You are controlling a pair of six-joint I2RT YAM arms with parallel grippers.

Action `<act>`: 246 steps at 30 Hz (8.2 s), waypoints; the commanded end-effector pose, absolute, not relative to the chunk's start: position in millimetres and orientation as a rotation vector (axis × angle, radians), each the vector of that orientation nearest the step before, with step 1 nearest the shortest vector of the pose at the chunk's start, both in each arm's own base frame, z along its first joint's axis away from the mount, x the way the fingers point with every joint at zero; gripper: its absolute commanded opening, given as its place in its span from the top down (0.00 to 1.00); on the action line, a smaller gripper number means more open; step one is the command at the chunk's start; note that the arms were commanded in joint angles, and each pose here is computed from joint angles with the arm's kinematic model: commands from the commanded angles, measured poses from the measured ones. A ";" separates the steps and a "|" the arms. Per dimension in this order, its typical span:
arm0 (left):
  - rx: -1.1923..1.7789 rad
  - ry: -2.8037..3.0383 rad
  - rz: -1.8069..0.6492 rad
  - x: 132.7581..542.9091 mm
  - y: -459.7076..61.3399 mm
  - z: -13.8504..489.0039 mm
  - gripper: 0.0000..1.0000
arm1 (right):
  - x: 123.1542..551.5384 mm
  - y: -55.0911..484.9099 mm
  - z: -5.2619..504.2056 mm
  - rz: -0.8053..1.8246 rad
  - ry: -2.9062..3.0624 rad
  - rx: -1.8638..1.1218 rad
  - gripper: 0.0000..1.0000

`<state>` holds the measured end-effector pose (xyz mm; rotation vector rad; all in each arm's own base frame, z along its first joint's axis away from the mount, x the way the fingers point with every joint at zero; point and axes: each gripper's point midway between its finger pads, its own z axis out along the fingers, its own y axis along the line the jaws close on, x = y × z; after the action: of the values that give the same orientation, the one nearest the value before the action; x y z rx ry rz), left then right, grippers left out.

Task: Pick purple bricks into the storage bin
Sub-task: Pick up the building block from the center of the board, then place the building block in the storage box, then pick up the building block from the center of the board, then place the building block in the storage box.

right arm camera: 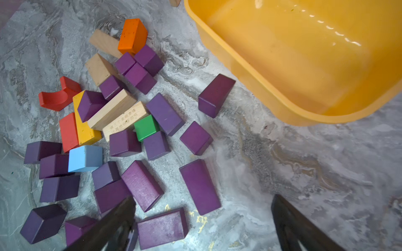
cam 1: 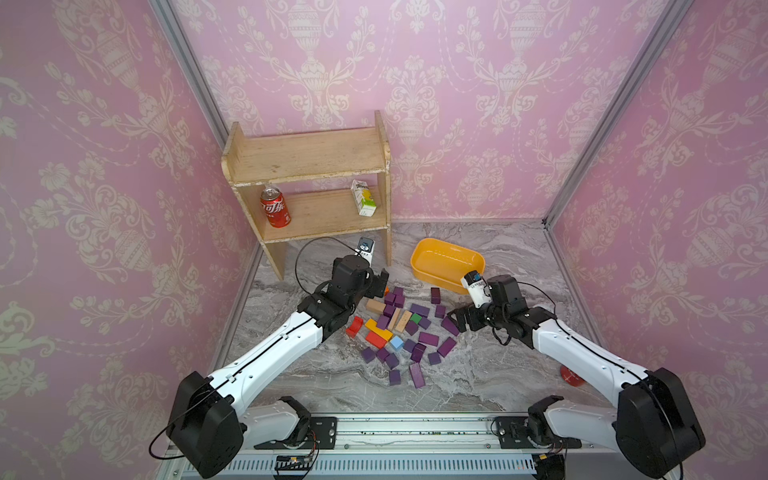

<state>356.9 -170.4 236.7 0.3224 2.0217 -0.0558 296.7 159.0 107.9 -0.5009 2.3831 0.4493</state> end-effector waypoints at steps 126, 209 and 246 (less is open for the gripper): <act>-0.151 1.772 -0.103 311.2 -73.3 311.1 0.01 | 461.6 131.3 262.7 0.167 2.121 -0.167 0.00; -0.052 2.039 -0.224 346.2 -140.6 226.5 0.01 | 341.9 205.9 67.2 0.302 2.584 -0.037 0.80; -0.065 2.015 -0.217 336.8 -131.6 234.4 0.01 | 473.7 178.5 197.6 0.246 2.297 0.030 0.65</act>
<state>341.0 -136.4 240.3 -0.0811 2.0040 -0.2644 464.9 175.2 179.7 0.0755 2.3365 0.2355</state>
